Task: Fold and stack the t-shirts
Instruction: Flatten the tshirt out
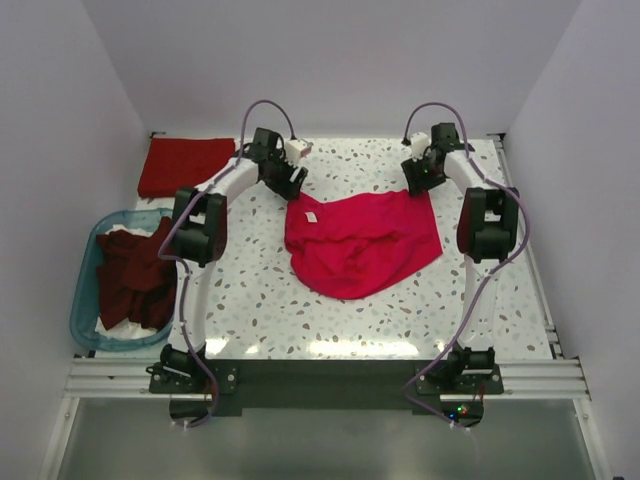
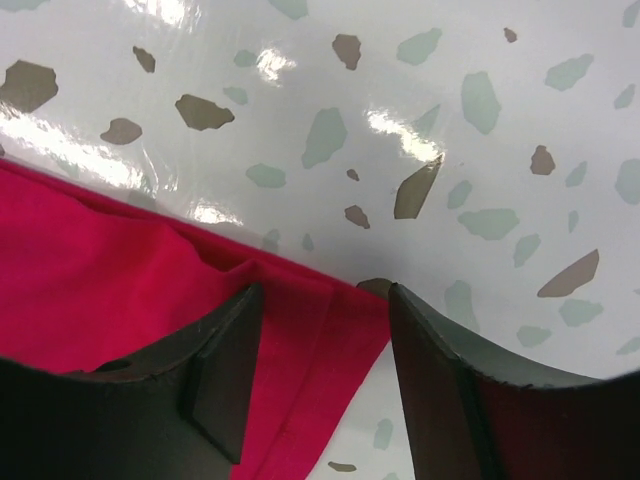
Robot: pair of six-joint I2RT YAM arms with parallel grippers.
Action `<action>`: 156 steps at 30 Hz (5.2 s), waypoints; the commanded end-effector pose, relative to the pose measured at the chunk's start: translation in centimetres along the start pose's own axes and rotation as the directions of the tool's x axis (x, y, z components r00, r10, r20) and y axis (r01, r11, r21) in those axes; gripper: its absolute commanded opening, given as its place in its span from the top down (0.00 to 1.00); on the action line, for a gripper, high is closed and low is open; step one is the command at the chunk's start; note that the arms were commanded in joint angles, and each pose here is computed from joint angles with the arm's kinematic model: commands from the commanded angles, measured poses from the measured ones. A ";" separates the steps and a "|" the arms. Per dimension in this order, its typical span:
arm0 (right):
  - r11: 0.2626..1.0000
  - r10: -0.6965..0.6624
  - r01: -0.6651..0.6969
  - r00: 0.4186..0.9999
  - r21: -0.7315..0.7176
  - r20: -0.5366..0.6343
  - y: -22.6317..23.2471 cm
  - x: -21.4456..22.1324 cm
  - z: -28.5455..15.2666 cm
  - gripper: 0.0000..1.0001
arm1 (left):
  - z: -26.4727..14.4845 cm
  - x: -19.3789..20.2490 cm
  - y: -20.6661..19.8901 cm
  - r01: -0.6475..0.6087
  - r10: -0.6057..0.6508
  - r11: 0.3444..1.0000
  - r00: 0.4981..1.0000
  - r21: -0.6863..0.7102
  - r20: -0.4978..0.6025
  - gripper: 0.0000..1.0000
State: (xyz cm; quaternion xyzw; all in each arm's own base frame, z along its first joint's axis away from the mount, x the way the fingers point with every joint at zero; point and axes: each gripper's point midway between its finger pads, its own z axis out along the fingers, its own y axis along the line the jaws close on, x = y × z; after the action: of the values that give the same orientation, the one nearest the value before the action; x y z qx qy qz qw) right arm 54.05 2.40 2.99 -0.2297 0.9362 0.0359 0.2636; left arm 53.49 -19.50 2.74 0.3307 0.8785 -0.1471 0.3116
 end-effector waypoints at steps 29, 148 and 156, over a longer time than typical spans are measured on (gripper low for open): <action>0.998 -0.003 -0.013 0.962 0.057 0.272 -5.2 -6.5 -13.8 1.00 | -7.0 -10.9 3.6 0.022 -0.005 0.998 0.953 -0.054 0.304 1.00; 0.831 -0.481 0.273 0.791 -0.484 -0.379 4.2 26.2 -22.4 1.00 | -24.3 2.8 2.9 -0.237 0.260 0.965 0.911 -0.108 0.319 1.00; 0.897 -0.171 0.059 0.960 -0.438 -0.221 0.2 11.7 -18.1 0.33 | -24.0 3.5 3.3 -0.256 0.278 0.960 0.921 -0.113 0.271 1.00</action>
State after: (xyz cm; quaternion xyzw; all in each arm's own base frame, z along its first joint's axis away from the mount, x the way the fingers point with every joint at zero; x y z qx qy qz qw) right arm 35.44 -9.80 7.31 -0.4134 0.9026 0.1144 0.0377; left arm 42.09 -4.08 16.73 0.3908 0.7937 -0.1310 0.4475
